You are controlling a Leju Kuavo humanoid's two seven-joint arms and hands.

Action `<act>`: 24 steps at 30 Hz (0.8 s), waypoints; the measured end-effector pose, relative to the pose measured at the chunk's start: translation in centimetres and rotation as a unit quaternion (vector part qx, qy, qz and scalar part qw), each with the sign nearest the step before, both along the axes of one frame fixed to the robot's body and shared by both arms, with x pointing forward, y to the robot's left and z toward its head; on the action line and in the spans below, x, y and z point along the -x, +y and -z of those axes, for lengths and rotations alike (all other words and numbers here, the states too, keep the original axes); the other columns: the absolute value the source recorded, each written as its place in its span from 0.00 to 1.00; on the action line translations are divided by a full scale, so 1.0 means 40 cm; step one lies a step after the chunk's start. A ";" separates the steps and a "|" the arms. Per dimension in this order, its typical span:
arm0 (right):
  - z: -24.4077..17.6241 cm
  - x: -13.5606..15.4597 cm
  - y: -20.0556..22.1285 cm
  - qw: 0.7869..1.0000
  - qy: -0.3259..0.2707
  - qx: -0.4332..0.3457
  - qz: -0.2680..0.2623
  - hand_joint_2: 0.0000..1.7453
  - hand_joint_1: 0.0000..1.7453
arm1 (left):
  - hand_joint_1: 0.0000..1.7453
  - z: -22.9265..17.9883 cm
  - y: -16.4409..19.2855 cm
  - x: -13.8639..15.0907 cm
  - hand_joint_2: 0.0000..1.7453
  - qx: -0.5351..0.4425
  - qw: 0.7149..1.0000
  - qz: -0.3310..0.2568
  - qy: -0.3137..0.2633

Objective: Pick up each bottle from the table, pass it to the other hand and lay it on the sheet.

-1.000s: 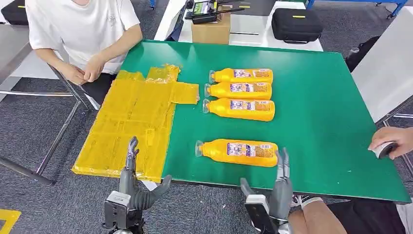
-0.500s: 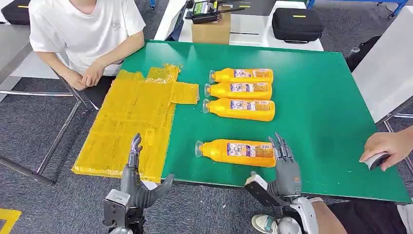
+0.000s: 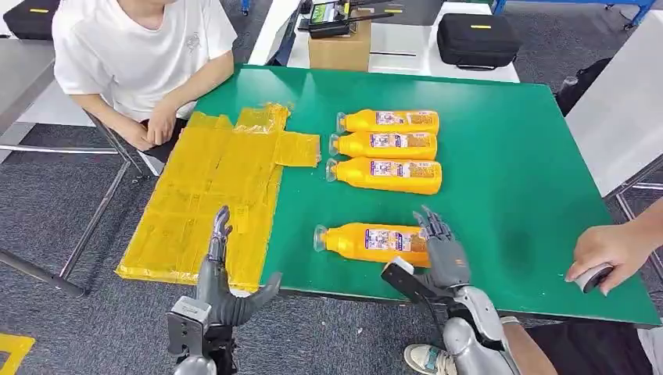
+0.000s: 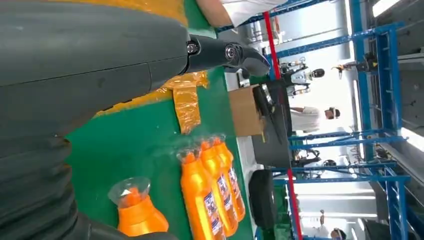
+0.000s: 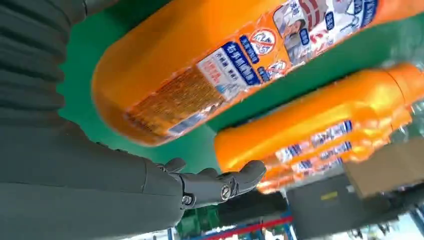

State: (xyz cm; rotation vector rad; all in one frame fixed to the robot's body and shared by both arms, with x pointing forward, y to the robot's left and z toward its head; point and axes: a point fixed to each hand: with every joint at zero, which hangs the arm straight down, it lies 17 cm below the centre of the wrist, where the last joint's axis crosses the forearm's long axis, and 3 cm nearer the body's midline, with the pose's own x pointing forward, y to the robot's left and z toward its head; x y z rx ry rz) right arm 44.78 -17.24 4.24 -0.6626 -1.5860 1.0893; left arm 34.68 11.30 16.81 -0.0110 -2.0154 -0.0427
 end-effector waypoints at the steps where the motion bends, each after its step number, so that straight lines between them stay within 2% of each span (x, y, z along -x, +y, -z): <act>1: 0.005 -0.008 0.003 1.000 0.004 0.004 -0.003 1.00 0.00 | 0.00 0.000 -0.002 -0.001 1.00 0.000 1.000 0.001 0.000; 16: 0.052 -0.064 0.021 0.998 0.040 0.048 -0.021 1.00 0.00 | 0.00 -0.007 -0.008 -0.007 1.00 0.004 1.000 0.001 -0.003; 24: 0.093 -0.116 0.020 0.988 0.103 0.112 -0.025 1.00 0.00 | 0.00 -0.005 0.000 -0.009 1.00 0.002 1.000 -0.007 -0.003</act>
